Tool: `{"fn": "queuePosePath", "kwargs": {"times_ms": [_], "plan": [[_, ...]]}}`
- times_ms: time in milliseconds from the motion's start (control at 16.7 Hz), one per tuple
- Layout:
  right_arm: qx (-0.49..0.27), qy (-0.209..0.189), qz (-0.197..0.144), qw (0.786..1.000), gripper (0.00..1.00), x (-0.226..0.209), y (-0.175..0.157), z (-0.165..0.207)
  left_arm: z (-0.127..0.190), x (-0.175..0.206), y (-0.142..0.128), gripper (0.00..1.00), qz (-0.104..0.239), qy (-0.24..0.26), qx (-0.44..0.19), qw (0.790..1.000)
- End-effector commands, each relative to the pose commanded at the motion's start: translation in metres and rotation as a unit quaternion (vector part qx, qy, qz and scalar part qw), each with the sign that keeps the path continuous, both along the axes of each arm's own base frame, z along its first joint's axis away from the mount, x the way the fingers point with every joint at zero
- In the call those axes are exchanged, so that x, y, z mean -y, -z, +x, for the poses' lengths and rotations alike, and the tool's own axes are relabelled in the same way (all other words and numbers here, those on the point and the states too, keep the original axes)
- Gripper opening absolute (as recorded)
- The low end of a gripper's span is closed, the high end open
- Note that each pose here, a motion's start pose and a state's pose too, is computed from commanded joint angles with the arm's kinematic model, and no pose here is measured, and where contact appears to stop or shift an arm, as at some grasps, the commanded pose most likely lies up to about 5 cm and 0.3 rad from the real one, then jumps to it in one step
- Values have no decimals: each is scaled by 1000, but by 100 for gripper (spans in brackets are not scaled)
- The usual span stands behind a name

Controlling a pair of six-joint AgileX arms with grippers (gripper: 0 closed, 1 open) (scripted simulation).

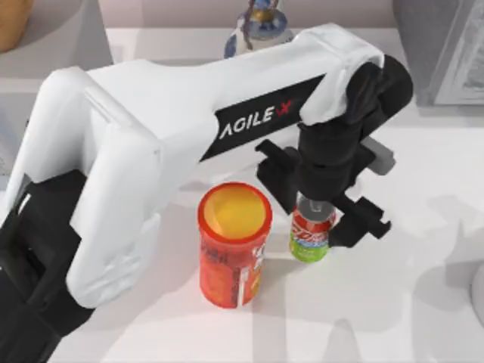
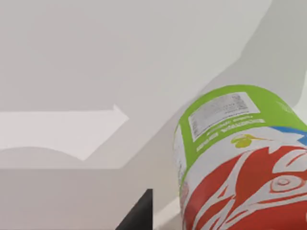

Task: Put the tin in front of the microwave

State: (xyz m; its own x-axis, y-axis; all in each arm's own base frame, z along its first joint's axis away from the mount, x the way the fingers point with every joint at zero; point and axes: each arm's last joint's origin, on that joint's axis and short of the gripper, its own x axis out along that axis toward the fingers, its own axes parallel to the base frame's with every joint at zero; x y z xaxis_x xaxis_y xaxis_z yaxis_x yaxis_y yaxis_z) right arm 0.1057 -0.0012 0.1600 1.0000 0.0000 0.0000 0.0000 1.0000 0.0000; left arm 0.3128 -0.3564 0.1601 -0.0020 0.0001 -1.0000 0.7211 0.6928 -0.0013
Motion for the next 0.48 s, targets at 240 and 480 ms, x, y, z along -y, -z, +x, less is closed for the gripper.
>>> {"fn": "queuePosePath", "kwargs": {"times_ms": [240,480], "plan": [[0,0,0,1000,100,0,0,0,0,0,0,25,0,0,0,1000],[0,0,0,1000,100,0,0,0,0,0,0,0,0,0,0,1000]]}}
